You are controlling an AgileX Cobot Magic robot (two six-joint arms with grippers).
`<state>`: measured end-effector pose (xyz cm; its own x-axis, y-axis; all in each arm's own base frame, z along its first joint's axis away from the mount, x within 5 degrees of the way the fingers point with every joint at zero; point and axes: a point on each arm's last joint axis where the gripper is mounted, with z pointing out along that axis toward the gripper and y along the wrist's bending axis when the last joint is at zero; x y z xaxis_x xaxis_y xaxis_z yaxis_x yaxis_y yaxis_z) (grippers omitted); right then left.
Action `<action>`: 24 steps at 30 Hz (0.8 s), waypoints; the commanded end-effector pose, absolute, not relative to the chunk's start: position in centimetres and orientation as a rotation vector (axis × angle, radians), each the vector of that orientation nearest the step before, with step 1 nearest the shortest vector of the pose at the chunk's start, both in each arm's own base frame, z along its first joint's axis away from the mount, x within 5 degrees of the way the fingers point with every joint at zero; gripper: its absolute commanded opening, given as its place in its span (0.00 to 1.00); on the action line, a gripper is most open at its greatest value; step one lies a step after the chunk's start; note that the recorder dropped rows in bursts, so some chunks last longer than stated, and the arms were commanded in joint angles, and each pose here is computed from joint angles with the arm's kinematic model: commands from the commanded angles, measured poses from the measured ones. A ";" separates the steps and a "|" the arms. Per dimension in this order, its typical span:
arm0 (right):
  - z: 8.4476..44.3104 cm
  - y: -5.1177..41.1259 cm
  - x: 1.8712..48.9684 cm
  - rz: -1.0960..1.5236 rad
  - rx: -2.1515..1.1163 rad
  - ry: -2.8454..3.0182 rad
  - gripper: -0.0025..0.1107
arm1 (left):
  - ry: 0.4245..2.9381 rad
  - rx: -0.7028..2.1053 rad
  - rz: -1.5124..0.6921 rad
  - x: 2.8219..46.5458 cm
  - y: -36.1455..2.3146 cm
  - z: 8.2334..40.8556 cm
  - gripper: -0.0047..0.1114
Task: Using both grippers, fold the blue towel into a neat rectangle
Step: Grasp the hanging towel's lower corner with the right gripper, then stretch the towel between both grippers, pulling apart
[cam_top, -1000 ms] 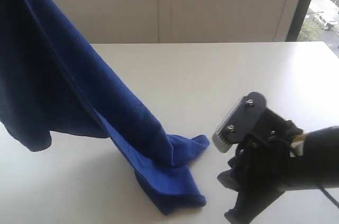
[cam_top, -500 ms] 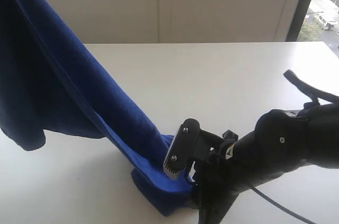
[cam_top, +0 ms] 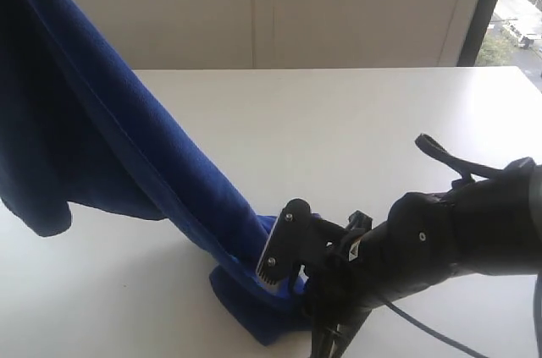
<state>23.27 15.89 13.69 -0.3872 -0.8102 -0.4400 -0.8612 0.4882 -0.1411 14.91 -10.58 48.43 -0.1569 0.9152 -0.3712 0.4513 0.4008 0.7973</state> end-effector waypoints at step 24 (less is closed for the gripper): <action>35.8 5.1 20.3 -0.572 -0.895 2.101 0.02 | 1.853 1.164 0.703 14.4 -9.5 48.4 0.04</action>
